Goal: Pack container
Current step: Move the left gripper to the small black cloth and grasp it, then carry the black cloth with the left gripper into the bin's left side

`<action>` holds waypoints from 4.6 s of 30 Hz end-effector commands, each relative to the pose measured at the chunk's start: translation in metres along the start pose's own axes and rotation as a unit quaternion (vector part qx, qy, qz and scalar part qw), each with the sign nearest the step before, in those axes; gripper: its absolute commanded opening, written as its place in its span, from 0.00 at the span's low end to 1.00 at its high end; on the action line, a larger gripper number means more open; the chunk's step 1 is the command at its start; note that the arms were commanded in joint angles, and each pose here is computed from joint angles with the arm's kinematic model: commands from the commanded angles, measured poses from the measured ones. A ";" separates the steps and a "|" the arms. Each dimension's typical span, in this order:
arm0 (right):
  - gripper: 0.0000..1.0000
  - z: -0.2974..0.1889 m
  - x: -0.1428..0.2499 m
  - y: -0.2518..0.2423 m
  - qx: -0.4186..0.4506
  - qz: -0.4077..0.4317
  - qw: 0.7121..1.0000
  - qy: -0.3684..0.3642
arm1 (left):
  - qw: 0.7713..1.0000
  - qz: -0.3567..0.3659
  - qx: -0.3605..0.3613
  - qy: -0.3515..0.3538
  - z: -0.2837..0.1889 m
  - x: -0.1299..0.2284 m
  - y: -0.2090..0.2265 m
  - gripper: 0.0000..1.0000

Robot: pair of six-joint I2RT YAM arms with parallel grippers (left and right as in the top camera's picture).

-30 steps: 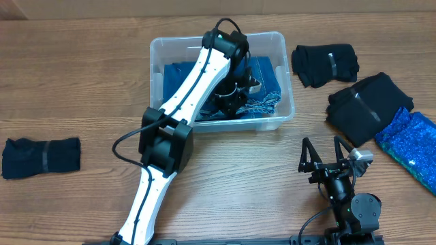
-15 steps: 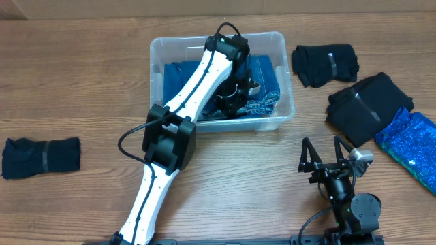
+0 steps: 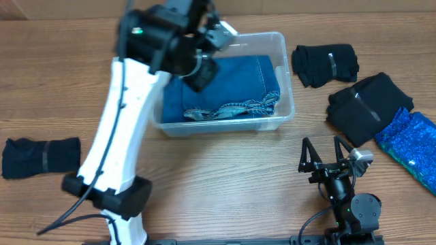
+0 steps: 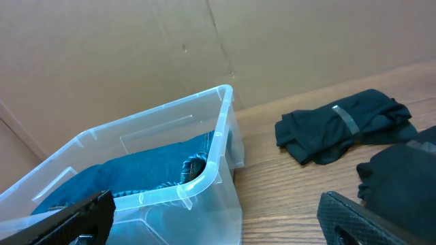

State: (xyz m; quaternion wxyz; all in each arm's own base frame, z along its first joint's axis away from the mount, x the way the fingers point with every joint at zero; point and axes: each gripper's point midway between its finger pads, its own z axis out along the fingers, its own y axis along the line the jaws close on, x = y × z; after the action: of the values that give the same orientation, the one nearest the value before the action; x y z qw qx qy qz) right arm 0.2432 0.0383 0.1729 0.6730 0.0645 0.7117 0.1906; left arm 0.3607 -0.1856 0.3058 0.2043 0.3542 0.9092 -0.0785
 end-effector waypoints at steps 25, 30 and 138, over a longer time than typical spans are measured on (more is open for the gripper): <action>1.00 0.000 0.002 0.000 0.000 -0.001 1.000 -0.002 | 0.857 -0.483 -0.180 -0.009 -0.085 0.220 0.137 0.49; 1.00 0.000 0.002 0.000 0.000 -0.001 1.000 -0.002 | 0.751 -0.633 -0.190 0.002 -0.024 0.287 0.168 0.54; 1.00 0.000 0.002 0.000 0.000 -0.001 1.000 -0.002 | 0.983 0.026 -0.178 -0.044 0.032 -0.008 0.122 0.04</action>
State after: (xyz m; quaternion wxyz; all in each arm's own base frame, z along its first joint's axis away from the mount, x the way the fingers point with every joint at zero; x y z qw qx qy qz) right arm 0.2432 0.0382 0.1731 0.6733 0.0646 0.7114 0.1905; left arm 0.4509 -0.1202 0.2934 0.3157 0.3302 0.8884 0.0444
